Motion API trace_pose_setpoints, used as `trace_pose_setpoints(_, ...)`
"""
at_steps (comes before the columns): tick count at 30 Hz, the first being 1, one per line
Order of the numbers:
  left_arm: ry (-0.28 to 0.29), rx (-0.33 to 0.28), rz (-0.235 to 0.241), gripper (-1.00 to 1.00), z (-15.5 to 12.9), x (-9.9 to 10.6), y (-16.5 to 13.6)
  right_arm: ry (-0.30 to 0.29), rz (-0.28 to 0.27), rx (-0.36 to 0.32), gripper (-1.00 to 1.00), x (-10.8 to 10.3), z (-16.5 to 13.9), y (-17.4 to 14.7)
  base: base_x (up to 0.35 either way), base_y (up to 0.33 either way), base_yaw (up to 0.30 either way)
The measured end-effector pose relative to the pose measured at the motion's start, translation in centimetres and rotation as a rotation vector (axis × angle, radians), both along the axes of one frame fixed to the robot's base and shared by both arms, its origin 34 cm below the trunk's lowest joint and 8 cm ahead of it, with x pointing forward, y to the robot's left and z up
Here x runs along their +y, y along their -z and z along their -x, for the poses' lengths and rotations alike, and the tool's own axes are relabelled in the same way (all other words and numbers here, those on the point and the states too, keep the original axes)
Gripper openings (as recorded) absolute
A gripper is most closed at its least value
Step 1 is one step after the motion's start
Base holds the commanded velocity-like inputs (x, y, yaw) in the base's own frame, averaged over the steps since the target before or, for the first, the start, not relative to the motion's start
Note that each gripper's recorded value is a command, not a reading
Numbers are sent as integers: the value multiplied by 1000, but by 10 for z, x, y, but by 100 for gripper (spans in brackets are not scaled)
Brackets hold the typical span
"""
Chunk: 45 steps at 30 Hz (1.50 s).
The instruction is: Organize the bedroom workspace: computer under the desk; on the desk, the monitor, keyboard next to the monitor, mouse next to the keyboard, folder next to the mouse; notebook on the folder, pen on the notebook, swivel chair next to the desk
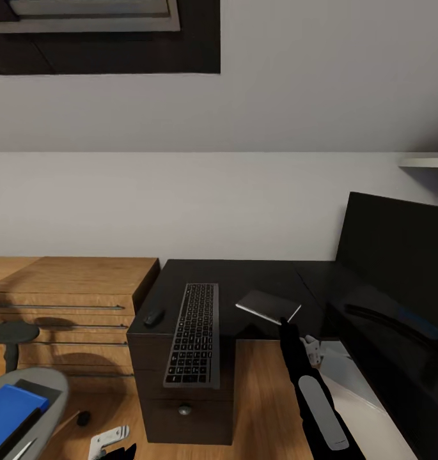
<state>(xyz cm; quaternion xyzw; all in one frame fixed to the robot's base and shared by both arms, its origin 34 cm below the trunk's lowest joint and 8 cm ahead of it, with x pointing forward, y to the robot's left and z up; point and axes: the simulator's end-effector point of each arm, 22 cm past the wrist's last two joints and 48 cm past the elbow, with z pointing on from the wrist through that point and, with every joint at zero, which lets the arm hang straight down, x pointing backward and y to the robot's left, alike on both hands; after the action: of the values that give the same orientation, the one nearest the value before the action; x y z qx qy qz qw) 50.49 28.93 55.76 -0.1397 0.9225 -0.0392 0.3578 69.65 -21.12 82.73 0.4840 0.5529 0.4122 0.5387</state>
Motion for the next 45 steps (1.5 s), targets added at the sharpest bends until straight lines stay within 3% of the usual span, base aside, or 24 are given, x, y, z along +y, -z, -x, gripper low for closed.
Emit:
trace_pose_setpoints(4,-3,-20,-1,100,-6,1,-6,-3,0,-1,-100,1,0,1,0,0,0)
trace_pose_setpoints(23,-8,-24,-3,100,-2,2,29,-4,-2,0,-100,2,5,39,0,0,0)
trace_pose_setpoints(45,-7,-27,-3,100,-2,4,29,-7,-5,0,-100,4,5,40,0,0,0)
